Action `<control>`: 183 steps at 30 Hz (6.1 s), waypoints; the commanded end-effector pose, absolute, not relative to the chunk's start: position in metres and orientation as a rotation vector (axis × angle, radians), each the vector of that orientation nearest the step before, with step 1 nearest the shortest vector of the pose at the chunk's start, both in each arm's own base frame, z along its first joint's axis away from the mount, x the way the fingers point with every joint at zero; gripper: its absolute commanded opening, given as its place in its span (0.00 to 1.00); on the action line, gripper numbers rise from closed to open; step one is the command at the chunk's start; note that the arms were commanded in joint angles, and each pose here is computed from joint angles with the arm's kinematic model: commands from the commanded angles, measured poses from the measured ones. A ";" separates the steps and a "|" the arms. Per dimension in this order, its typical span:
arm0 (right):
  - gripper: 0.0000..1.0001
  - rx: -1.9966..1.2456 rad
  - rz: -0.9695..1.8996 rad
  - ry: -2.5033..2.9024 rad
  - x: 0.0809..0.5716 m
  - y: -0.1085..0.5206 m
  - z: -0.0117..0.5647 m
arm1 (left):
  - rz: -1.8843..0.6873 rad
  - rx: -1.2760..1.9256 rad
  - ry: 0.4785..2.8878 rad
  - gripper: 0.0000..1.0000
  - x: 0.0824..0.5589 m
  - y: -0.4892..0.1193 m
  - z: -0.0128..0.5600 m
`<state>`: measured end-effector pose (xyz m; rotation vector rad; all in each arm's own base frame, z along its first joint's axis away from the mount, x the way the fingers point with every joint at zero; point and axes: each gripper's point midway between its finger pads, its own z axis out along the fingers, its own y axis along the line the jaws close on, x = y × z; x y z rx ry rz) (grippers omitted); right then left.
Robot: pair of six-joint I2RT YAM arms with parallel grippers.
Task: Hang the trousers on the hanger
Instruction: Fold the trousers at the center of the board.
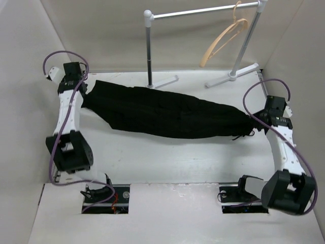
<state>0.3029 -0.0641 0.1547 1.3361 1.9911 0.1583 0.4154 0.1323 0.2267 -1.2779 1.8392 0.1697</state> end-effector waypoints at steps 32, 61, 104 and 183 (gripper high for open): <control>0.49 1.118 0.173 1.972 0.439 -0.062 0.175 | -0.005 -1.240 1.765 0.54 0.520 0.146 0.178; 0.56 0.731 0.448 2.304 0.334 0.084 0.103 | -0.329 -1.293 1.800 0.18 0.578 0.116 0.137; 0.55 0.750 0.448 2.229 0.344 0.068 0.122 | -0.082 -1.144 1.800 0.05 0.463 0.101 0.280; 0.33 1.052 0.394 2.132 0.283 0.022 0.102 | -0.301 -1.165 1.746 0.65 0.510 0.067 0.172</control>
